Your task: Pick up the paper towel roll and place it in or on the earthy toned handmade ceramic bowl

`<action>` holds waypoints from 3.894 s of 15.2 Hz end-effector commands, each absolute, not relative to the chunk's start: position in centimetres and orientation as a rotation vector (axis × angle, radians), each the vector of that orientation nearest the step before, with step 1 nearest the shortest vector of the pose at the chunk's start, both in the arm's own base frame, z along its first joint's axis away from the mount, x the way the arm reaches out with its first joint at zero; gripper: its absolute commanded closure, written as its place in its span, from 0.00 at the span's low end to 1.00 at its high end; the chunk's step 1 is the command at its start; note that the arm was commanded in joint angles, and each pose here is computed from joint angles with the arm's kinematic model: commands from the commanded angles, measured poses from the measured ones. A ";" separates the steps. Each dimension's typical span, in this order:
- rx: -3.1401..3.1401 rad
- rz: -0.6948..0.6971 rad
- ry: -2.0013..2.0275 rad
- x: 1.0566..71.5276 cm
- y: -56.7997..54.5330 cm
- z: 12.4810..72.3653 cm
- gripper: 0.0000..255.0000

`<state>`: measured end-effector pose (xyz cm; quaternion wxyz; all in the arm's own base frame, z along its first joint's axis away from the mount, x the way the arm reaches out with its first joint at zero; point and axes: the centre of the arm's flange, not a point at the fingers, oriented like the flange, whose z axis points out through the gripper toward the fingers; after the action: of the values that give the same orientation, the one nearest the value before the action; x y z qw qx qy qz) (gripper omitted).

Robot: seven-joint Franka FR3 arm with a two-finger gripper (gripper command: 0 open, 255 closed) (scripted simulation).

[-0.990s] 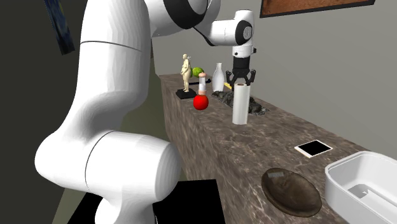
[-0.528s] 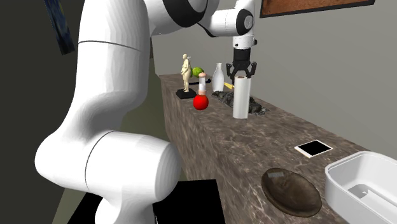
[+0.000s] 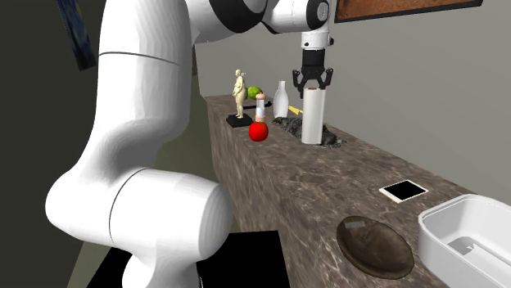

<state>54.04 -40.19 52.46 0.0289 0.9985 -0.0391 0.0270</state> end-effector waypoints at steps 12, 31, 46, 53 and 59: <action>3.080 0.083 -0.121 37.9 -41.9 55.6 1.00; 3.080 0.083 -0.121 13.3 -44.4 60.0 1.00; 3.080 0.083 -0.121 10.1 -44.7 54.3 1.00; 3.080 0.083 -0.121 10.1 -44.7 50.6 1.00; 3.080 0.083 -0.121 10.1 -44.7 47.4 1.00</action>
<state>10.10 -44.77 47.96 0.0287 0.9985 -0.0394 0.0268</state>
